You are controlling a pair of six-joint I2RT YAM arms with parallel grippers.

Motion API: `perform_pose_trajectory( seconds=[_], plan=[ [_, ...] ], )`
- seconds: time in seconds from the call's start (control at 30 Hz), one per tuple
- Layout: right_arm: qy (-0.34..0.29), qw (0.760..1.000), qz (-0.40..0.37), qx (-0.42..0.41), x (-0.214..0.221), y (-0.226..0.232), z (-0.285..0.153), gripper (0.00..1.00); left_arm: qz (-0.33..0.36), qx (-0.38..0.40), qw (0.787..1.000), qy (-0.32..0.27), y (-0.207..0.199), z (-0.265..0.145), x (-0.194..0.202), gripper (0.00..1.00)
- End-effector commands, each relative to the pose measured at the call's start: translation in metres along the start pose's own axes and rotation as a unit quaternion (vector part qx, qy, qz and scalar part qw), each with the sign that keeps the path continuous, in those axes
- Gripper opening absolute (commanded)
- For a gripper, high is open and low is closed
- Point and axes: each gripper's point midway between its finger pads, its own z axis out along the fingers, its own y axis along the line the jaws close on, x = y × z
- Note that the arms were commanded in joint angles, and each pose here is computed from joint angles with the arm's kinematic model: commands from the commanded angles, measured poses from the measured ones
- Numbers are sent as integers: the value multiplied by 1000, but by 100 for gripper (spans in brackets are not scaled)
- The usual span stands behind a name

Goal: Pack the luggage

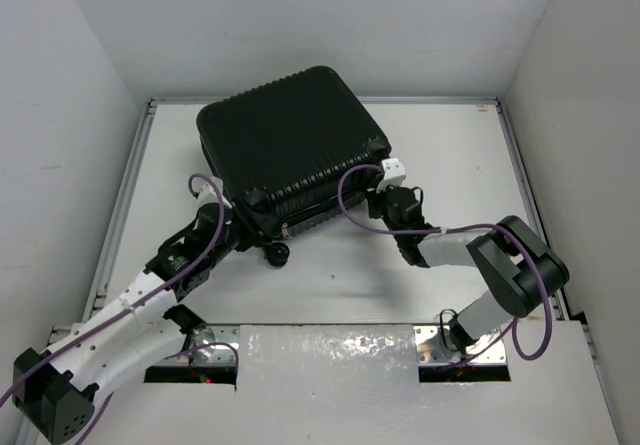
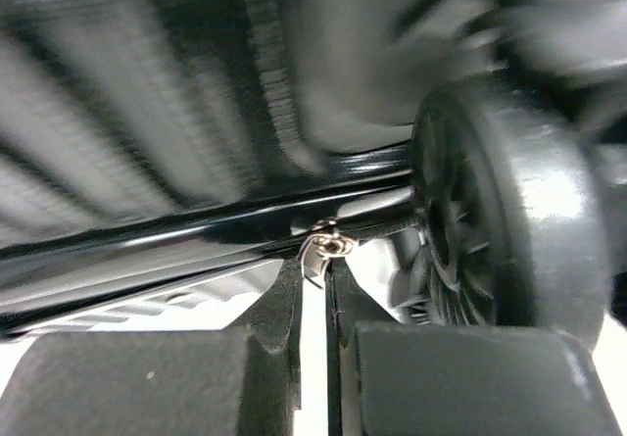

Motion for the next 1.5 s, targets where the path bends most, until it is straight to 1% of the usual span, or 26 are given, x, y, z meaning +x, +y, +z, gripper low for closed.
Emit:
perform_pose_trajectory(
  seconds=[0.0,0.17,0.4,0.5,0.6,0.63,0.7,0.73,0.83,0.97,1.0,1.03,1.07,1.1,1.17,1.2,1.23,1.3,1.33,1.37,1.4,1.43,1.47],
  plan=[
    [-103,990,38,92,-55,-53,6,0,26,14,1000,-9,-4,-11,-3,0],
    [-117,986,54,106,-61,-75,5,0,29,8,999,-10,-2,-11,-4,0],
    [-119,987,50,100,-74,-96,28,0,26,0,1000,-17,3,-13,-6,0],
    [-132,981,70,121,-80,-119,30,0,23,-8,999,-21,7,-13,-7,0],
    [-137,979,94,115,-80,-132,34,0,25,-15,999,-23,9,-12,-7,0],
    [-136,981,99,100,-80,-130,36,0,26,-18,999,-23,11,-11,-7,0],
    [-131,980,110,104,-73,-138,37,0,26,-22,999,-24,12,-10,-7,0],
    [-148,977,122,96,-79,-138,34,0,27,-25,999,-24,13,-9,-7,0],
    [-160,973,135,100,-79,-143,29,0,27,-29,999,-27,16,-8,-7,0],
    [-142,978,135,68,-82,-143,54,0,28,-38,998,-28,19,-7,-7,0],
    [-134,981,134,51,-89,-140,65,0,29,-43,998,-30,22,-7,-8,0],
    [-116,983,137,48,-81,-141,73,0,30,-46,998,-31,23,-7,-8,0],
    [-112,984,136,34,-82,-137,79,0,30,-48,998,-31,24,-7,-8,0],
    [-106,985,135,3,-88,-128,86,0,32,-52,998,-33,25,-7,-9,0],
    [-89,985,145,-22,-82,-120,94,0,33,-56,997,-37,27,-7,-10,0],
    [-76,985,149,-48,-83,-111,99,5,41,-62,996,-44,29,-7,-13,0],
    [-57,984,157,-58,-73,-107,104,13,43,-71,995,-51,28,-8,-20,0],
    [-34,980,172,-96,-69,-90,110,21,55,-96,992,-63,32,-11,-29,0],
    [-19,977,171,-123,-63,-76,110,24,55,-96,991,-72,26,-14,-38,0],
    [-6,977,162,-139,-59,-59,108,26,63,-106,989,-79,29,-13,-47,0],
    [18,978,147,-147,-49,-48,104,30,63,-107,989,-81,28,-13,-53,0],
    [32,978,136,-154,-45,-38,101,30,63,-106,988,-89,23,-14,-64,0],
    [55,978,111,-170,-40,-15,93,30,69,-107,987,-95,22,-14,-83,0]
  ],
)
